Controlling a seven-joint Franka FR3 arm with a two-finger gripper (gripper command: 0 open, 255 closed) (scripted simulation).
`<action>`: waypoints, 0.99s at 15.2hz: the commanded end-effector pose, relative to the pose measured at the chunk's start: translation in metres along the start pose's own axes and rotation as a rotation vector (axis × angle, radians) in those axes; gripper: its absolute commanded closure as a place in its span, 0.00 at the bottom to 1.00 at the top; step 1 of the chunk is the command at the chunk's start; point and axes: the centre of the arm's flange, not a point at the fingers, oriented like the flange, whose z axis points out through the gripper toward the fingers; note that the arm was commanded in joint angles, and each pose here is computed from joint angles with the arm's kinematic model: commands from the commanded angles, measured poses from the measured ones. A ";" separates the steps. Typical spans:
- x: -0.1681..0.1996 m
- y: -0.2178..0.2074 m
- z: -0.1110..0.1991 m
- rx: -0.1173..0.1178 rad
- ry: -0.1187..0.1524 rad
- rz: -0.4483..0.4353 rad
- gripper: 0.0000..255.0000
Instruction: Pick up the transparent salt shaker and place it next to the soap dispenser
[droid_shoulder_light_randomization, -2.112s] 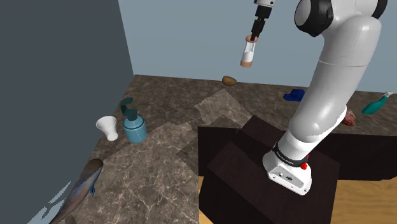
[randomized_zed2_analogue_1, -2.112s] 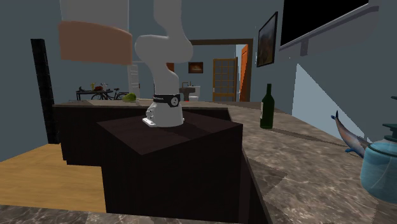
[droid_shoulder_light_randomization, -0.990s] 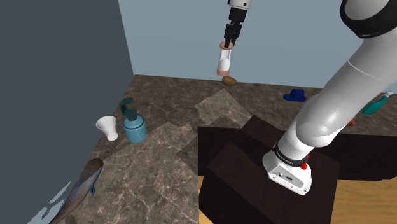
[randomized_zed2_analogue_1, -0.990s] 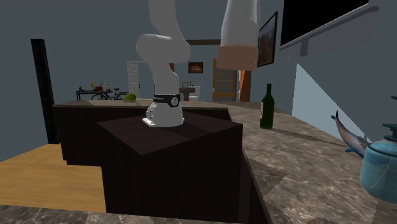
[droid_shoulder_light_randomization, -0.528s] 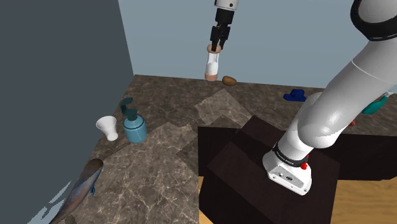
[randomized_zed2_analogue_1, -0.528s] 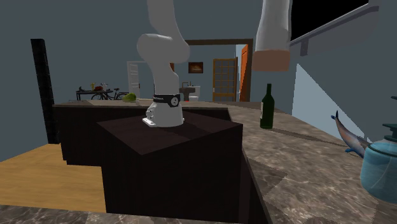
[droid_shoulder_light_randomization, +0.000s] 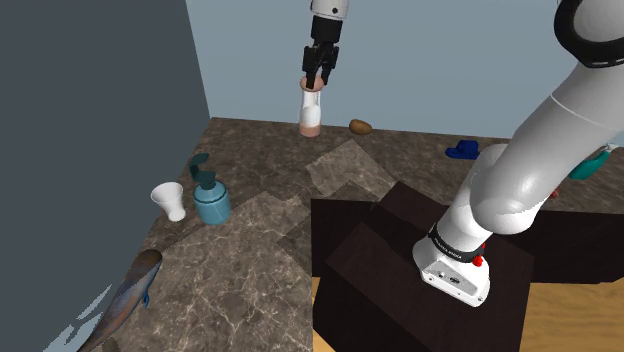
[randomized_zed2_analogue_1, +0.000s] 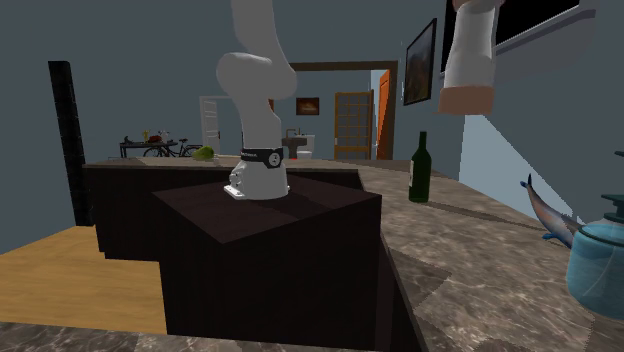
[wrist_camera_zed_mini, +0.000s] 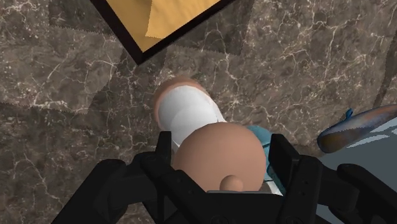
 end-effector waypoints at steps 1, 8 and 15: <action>0.009 -0.028 0.002 0.000 0.000 0.001 1.00; 0.034 -0.116 0.015 0.000 0.000 0.001 1.00; 0.059 -0.204 0.028 0.000 0.000 0.001 1.00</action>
